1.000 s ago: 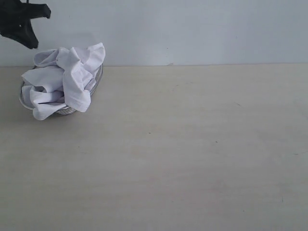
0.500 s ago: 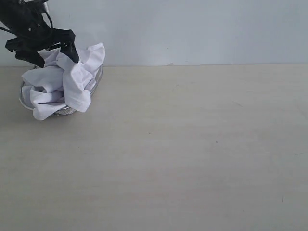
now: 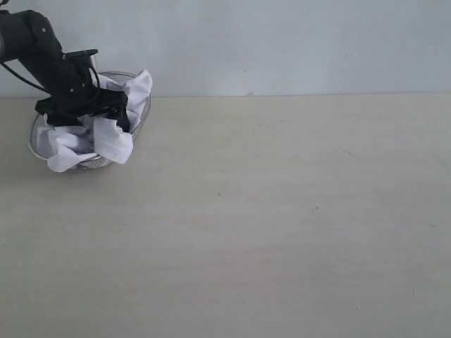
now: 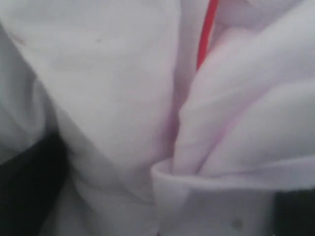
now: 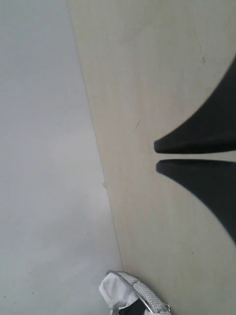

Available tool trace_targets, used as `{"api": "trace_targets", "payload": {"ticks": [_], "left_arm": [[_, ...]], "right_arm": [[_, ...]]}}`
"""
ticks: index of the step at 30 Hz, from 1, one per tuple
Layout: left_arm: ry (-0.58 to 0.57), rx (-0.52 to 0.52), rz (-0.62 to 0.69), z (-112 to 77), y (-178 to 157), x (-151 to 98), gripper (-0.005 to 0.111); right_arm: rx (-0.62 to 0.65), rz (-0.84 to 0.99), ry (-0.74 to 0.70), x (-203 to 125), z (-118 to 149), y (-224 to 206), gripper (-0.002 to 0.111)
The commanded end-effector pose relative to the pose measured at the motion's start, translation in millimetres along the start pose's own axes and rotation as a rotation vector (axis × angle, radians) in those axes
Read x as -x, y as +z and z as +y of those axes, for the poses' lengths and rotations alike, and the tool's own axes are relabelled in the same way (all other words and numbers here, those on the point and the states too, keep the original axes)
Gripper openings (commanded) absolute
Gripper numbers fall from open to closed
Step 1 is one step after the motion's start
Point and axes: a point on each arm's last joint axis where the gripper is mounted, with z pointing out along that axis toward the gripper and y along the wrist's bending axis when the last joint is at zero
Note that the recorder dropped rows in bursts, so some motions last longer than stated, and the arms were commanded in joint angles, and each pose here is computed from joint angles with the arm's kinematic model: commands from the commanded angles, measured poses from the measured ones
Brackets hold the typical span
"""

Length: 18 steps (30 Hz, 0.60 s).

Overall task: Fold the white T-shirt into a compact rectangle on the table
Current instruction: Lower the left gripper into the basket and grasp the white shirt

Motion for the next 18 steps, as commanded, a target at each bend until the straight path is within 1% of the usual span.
{"api": "trace_targets", "payload": {"ticks": [1,3,4,5,12,16,17,18], "left_arm": [[-0.019,0.003,0.096,4.5,28,-13,0.091],[-0.020,0.002,0.103,4.6,29,-14,0.086],[-0.020,0.002,0.105,4.6,29,-14,0.081],[-0.020,0.002,0.105,4.6,29,-14,0.074],[-0.018,0.003,0.098,4.7,29,-14,0.006],[-0.008,0.002,0.074,2.6,19,-10,0.005],[-0.005,0.001,0.062,1.1,11,-7,0.005],[0.003,-0.002,0.034,-2.1,-6,0,0.004]], "right_arm": [[-0.001,-0.011,-0.004,1,0,0,0.000],[-0.001,-0.011,-0.004,1,0,0,0.000],[-0.001,-0.011,-0.004,1,0,0,0.000],[-0.001,-0.011,-0.004,1,0,0,0.000],[-0.001,-0.011,-0.004,1,0,0,0.000],[-0.001,-0.011,-0.004,1,0,0,0.000],[-0.001,-0.011,-0.004,1,0,0,0.000],[-0.001,-0.011,-0.004,1,0,0,0.000]]}}
